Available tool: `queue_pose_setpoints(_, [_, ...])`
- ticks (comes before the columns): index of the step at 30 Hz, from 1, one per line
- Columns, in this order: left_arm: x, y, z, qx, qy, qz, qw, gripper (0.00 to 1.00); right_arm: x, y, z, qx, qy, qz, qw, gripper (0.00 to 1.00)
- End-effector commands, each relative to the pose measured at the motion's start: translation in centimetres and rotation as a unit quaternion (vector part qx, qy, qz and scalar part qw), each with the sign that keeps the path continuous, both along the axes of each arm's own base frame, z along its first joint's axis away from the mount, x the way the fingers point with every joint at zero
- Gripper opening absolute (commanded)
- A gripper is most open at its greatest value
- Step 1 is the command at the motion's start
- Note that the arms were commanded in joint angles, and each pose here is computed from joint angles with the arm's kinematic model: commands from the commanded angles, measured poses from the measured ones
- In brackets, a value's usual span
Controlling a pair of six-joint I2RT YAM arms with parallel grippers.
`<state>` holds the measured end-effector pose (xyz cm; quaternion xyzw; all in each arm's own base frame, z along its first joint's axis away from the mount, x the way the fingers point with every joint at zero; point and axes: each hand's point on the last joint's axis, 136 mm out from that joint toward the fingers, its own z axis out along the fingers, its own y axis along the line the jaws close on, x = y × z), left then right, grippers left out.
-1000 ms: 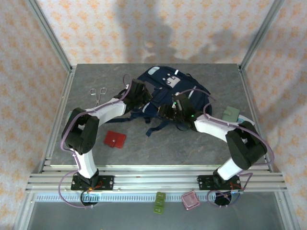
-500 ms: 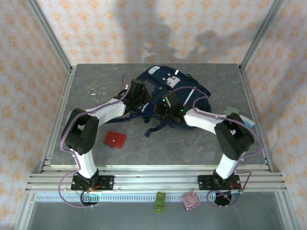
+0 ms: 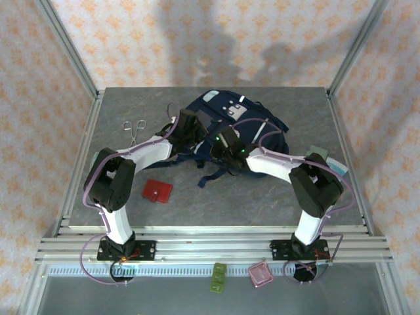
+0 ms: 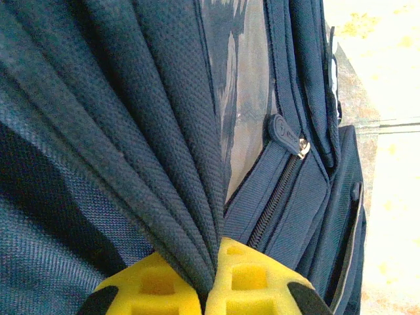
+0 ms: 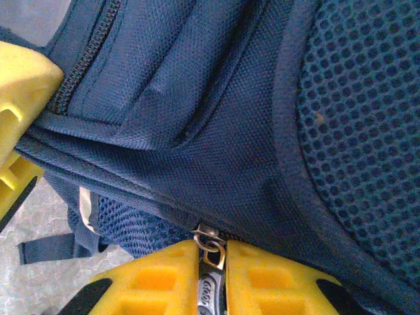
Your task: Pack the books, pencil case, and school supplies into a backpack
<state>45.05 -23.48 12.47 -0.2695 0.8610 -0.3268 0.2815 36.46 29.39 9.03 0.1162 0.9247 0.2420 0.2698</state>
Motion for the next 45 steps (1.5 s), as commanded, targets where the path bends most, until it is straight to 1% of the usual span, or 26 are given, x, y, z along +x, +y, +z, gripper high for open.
queue_pose_setpoints(1, [-0.8, -3.6, 3.8, -0.059, -0.036, -0.054, 0.996, 0.00, 1.4, -0.3, -0.5, -0.046, -0.023, -0.027, 0.998, 0.07])
queue_pose_setpoints(5, [-0.8, -3.4, 3.7, -0.052, -0.036, -0.053, 0.997, 0.00, 1.3, -0.5, -0.6, -0.085, -0.029, -0.039, 0.995, 0.00])
queue_pose_setpoints(13, [-0.3, -2.5, 3.4, -0.045, -0.038, -0.042, 0.997, 0.00, 0.4, -1.2, -0.6, -0.098, -0.023, -0.034, 0.994, 0.00])
queue_pose_setpoints(17, [0.2, -0.8, 3.1, -0.022, -0.040, -0.025, 0.999, 0.00, -0.2, -2.3, -0.3, -0.122, -0.021, -0.022, 0.992, 0.00])
queue_pose_setpoints(20, [0.6, 0.7, 2.8, -0.005, -0.041, -0.010, 0.999, 0.00, -1.0, -3.6, -0.6, -0.137, -0.008, -0.011, 0.990, 0.00])
queue_pose_setpoints(24, [1.0, 2.1, 2.6, 0.002, -0.041, 0.001, 0.999, 0.00, -1.9, -6.2, -1.2, -0.162, 0.007, -0.010, 0.987, 0.00])
queue_pose_setpoints(28, [1.1, 2.7, 2.4, 0.010, -0.040, 0.004, 0.999, 0.00, -2.6, -9.0, -1.9, -0.190, 0.022, -0.020, 0.981, 0.00])
queue_pose_setpoints(34, [1.3, 3.5, 2.1, 0.023, -0.038, 0.012, 0.999, 0.00, -3.2, -12.7, -1.6, -0.229, 0.022, -0.040, 0.972, 0.00])
queue_pose_setpoints(40, [1.8, 4.3, 2.3, 0.024, -0.040, 0.019, 0.999, 0.00, -4.0, -15.2, -1.4, -0.256, 0.028, -0.049, 0.965, 0.00])
queue_pose_setpoints(45, [2.0, 4.6, 2.2, 0.026, -0.040, 0.020, 0.999, 0.00, -4.6, -15.9, -1.9, -0.267, 0.037, -0.042, 0.962, 0.00])
